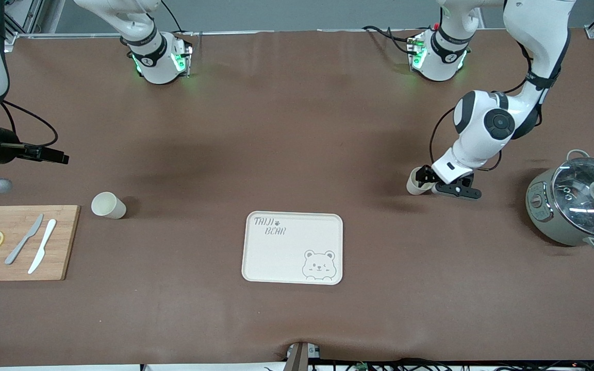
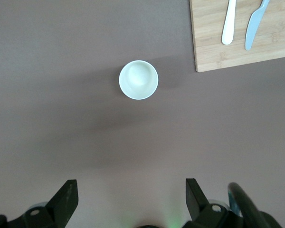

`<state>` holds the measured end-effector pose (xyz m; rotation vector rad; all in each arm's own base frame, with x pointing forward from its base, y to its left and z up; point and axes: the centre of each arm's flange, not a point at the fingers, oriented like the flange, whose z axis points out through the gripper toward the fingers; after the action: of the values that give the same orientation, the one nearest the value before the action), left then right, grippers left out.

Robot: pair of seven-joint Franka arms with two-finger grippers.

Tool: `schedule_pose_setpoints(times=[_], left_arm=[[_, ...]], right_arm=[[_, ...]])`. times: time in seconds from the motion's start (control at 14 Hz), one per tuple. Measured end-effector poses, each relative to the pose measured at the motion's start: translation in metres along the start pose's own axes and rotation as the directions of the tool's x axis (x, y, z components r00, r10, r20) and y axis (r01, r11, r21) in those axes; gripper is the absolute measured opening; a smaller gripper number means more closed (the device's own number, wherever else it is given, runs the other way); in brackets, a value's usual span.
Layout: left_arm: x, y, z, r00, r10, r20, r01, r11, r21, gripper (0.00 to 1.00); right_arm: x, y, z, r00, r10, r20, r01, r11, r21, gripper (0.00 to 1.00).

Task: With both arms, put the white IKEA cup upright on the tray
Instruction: 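Grasp the white cup with the left gripper while the right gripper reaches the other cup, then lift the cup with the left gripper while the right gripper grasps its cup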

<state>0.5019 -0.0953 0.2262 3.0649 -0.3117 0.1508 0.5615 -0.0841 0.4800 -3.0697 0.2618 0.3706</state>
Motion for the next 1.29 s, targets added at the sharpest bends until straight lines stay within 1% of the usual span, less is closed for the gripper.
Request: schedule_pose_setpoints(times=[0.36, 0.57, 0.71, 0.93, 1.0, 1.07, 1.14, 1.29], left_arm=[[-0.005, 0.001, 0.003, 1.0, 0.001, -0.01, -0.001, 1.0, 0.0, 1.0], [-0.007, 0.001, 0.005, 1.0, 0.002, -0.017, -0.002, 1.0, 0.0, 1.0], [-0.009, 0.002, 0.006, 1.0, 0.003, -0.016, -0.003, 1.0, -0.001, 1.0], [-0.011, 0.003, 0.007, 1.0, 0.004, -0.015, -0.005, 1.0, -0.001, 1.0], [-0.011, 0.003, 0.007, 1.0, 0.002, -0.015, -0.002, 1.0, -0.001, 0.97], [-0.011, 0.003, 0.008, 1.0, -0.004, -0.014, 0.004, 1.0, -0.002, 0.97], [-0.011, 0.004, 0.008, 1.0, -0.011, -0.014, 0.011, 1.0, -0.002, 0.93], [-0.011, 0.006, 0.008, 1.0, -0.014, -0.014, 0.014, 1.0, -0.003, 0.71]], right_arm=[[0.008, 0.011, 0.055, 1.0, 0.02, -0.017, -0.02, 1.0, 0.002, 1.0], [0.008, 0.019, 0.07, 0.999, 0.034, -0.015, -0.034, 0.999, 0.005, 1.0], [0.01, 0.024, 0.072, 0.999, 0.043, -0.031, -0.043, 0.999, 0.007, 1.0], [0.016, 0.032, 0.098, 0.996, 0.058, -0.061, -0.057, 0.998, 0.008, 1.0], [0.019, 0.034, 0.106, 0.996, 0.06, -0.069, -0.06, 0.998, 0.008, 1.0], [0.022, 0.034, 0.112, 0.995, 0.06, -0.079, -0.06, 0.998, 0.007, 1.0], [0.025, 0.034, 0.117, 0.994, 0.061, -0.089, -0.06, 0.998, 0.006, 1.0], [0.029, 0.034, 0.124, 0.994, 0.061, -0.092, -0.061, 0.998, 0.005, 1.0]])
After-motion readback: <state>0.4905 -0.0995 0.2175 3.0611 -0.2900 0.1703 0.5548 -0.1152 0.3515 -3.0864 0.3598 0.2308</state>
